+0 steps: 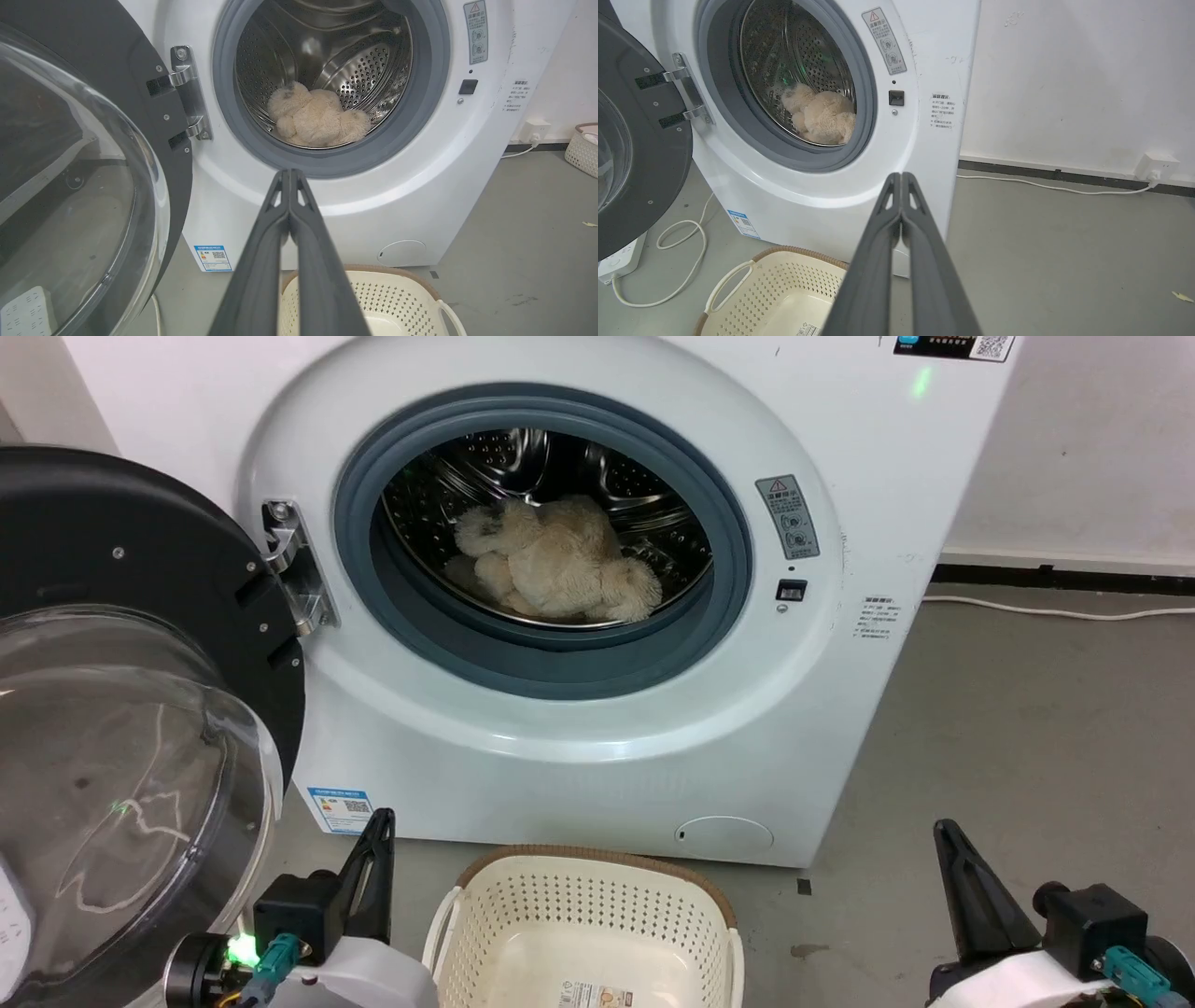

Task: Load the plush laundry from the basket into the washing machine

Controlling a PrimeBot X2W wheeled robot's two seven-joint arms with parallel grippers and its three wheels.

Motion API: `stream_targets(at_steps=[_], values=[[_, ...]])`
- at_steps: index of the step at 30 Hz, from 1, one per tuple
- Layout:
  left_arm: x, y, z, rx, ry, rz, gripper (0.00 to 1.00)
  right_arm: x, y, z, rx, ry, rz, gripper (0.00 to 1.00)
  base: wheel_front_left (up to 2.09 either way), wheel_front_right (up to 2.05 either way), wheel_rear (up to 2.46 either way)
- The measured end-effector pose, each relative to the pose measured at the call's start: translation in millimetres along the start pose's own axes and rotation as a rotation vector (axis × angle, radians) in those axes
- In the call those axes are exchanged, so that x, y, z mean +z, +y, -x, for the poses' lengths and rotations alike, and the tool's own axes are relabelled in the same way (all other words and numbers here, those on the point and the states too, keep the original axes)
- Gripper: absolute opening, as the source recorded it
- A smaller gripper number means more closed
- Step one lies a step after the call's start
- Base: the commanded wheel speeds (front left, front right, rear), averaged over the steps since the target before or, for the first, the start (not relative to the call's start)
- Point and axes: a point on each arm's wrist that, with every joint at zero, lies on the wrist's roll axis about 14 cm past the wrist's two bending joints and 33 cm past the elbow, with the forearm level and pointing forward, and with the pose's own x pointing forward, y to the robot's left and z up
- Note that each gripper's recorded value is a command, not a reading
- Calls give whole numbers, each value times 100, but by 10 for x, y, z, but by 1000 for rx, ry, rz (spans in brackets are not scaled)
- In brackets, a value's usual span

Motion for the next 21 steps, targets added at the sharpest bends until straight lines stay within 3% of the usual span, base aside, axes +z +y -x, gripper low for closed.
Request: stream_targets(at_steps=[21], values=[[-2,25,-49,23,30,-11,0,-1,-37,-57,-8,32,49,0,0,0,0]])
